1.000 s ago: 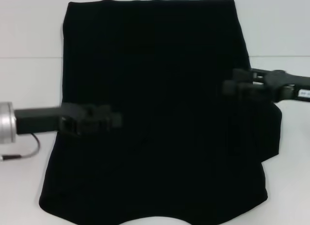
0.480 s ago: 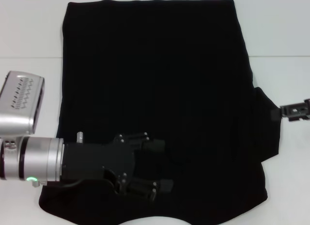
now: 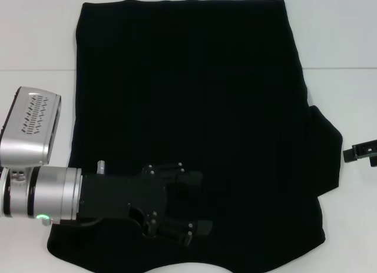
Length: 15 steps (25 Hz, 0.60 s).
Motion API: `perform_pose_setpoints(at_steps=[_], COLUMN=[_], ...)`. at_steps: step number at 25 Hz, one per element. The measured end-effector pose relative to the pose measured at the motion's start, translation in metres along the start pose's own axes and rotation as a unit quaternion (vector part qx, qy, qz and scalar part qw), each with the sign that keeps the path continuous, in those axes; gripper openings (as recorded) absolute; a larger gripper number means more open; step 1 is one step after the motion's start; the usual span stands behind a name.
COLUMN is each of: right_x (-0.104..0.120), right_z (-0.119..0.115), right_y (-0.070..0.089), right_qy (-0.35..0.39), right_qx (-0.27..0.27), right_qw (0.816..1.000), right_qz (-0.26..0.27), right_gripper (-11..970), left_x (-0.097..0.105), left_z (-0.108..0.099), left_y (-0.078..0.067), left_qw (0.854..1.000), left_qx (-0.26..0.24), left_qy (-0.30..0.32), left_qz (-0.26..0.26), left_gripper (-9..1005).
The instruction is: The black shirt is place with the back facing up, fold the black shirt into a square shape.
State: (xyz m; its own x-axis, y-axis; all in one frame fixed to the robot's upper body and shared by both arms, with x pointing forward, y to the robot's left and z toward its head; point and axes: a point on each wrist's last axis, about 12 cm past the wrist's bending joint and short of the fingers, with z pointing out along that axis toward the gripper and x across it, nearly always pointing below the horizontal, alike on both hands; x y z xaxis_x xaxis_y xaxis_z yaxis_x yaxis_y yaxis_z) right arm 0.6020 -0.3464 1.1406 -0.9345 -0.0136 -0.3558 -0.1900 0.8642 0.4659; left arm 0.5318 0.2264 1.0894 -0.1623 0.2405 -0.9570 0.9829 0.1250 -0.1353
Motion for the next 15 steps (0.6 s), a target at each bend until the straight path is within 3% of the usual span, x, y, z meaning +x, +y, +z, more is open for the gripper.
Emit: perform_pose_setpoints(at_steps=[9,15], right_x=[-0.008,-0.01], right_z=[0.029,0.036], right_y=[0.013,0.013], right_qy=[0.012,0.008], right_qx=[0.012,0.021], right_qw=[1.0,1.0], right_qz=[-0.015,-0.013], right_gripper=[786,779], left_x=[0.0,-0.001], left_z=[-0.001,0.0], left_y=[0.003,0.006], left_qw=[1.0,1.0], left_qx=[-0.011,-0.018], left_qy=[0.006,0.009], left_qz=[0.002,0.002], left_gripper=[948,949])
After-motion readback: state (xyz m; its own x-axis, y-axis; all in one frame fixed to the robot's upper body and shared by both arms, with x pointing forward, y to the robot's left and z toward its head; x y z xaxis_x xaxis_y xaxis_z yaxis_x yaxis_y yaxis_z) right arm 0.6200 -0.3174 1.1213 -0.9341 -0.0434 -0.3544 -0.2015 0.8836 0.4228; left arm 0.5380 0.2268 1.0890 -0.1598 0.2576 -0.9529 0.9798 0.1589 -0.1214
